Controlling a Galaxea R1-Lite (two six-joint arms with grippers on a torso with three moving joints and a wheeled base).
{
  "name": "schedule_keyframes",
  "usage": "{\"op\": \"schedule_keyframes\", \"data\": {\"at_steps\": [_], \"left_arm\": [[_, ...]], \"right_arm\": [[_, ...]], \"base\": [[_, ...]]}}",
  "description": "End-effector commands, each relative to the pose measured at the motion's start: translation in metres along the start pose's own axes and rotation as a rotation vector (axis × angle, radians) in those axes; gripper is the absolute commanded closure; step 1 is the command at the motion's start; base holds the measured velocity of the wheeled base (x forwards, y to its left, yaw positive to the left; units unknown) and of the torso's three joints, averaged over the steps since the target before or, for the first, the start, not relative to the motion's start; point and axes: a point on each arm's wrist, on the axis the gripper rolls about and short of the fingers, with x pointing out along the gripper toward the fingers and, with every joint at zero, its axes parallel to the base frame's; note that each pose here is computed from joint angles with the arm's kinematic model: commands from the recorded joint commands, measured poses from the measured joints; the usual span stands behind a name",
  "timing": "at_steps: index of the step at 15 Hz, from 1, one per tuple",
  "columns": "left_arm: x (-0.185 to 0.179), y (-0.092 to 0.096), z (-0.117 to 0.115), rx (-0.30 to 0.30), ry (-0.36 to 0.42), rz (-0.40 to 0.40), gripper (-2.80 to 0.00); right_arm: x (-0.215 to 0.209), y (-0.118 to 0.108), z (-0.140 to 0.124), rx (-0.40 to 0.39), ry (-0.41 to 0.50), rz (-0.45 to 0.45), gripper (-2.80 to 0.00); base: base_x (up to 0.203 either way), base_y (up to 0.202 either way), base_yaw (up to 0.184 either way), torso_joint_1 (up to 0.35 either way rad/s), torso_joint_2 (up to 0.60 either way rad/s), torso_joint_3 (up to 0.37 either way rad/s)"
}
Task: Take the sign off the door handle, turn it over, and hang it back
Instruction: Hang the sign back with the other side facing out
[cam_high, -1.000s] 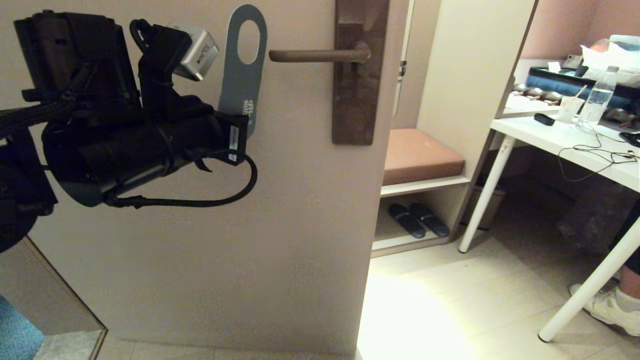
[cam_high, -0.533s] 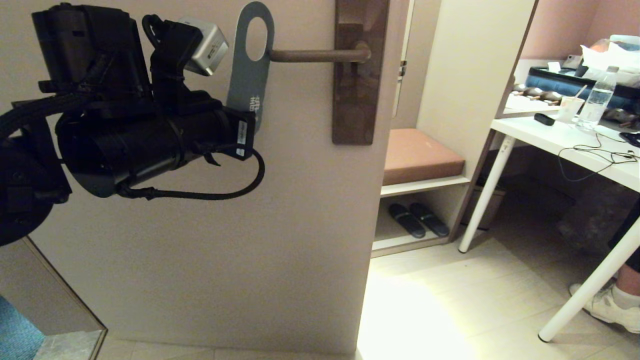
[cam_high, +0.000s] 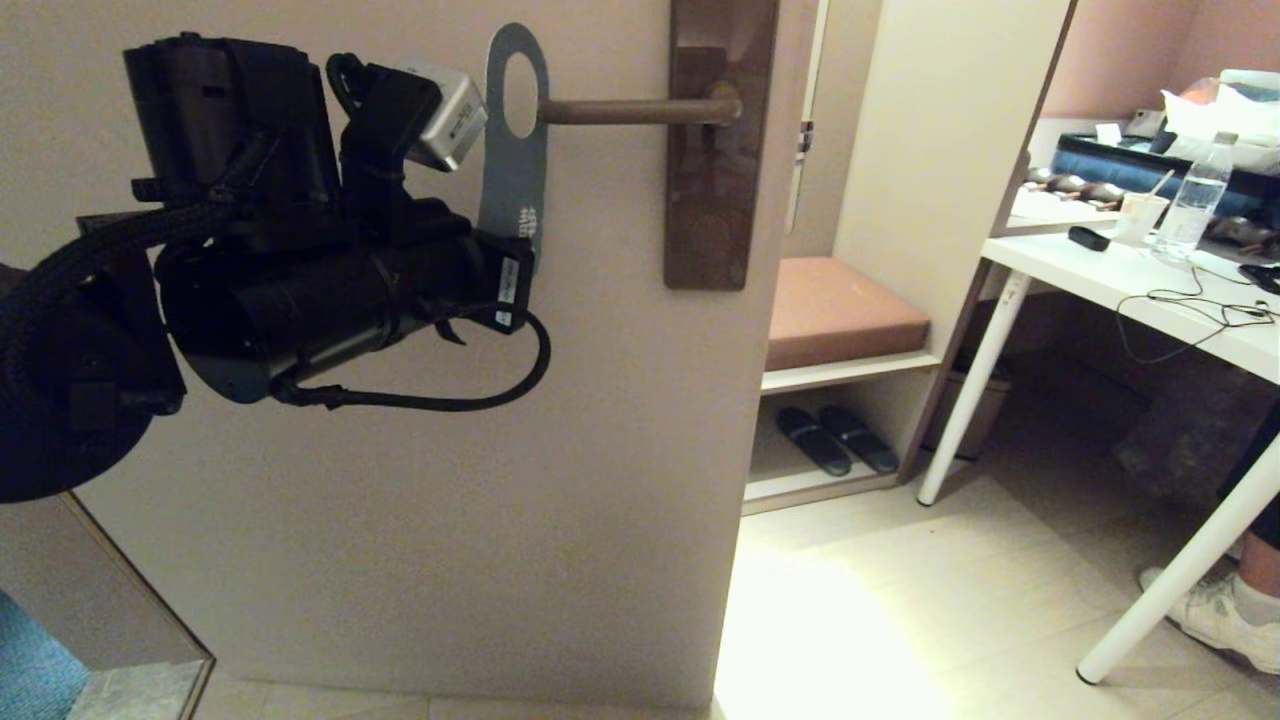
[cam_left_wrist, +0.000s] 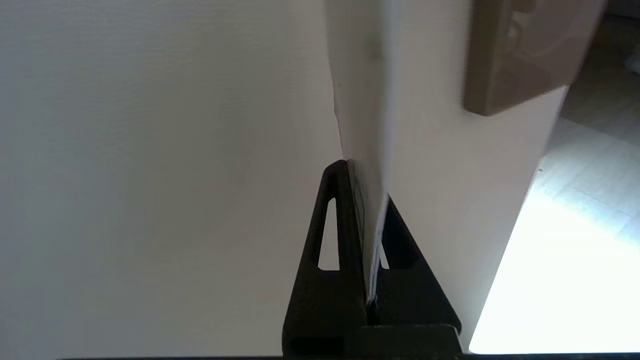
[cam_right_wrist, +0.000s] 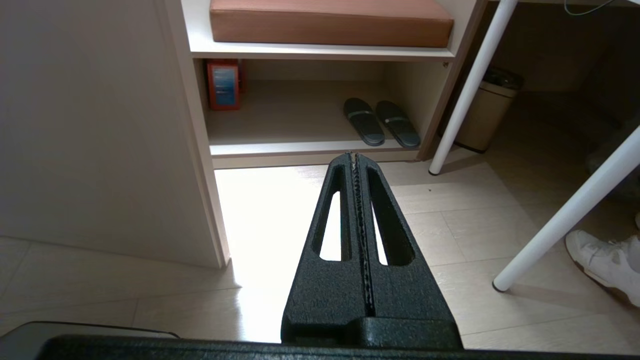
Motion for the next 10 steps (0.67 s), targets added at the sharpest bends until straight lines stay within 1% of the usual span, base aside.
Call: {"op": "schedule_keyframes", "data": {"at_steps": [1, 7, 10], "left_arm": [[0.0035, -0.0026, -0.0002, 0.002, 0.0, -0.005, 0.0], [0.0076, -0.0024, 0.0057, 0.0, -0.016, -0.001, 0.0], [0.0066, -0.0061, 0.0065, 0.003, -0.019, -0.012, 0.0]], "right_arm": [[0.0001, 0.0, 0.0, -0.001, 0.002, 0.001, 0.0], [0.0001, 0.0, -0.0001, -0.001, 0.003, 0.001, 0.0], [0.0001, 0.0, 0.0, -0.001, 0.002, 0.001, 0.0]], "base": [[0.0, 0.0, 0.0, 0.0, 0.0, 0.0], [0.0, 0.0, 0.0, 0.0, 0.0, 0.0], [0.0, 0.0, 0.0, 0.0, 0.0, 0.0]]}}
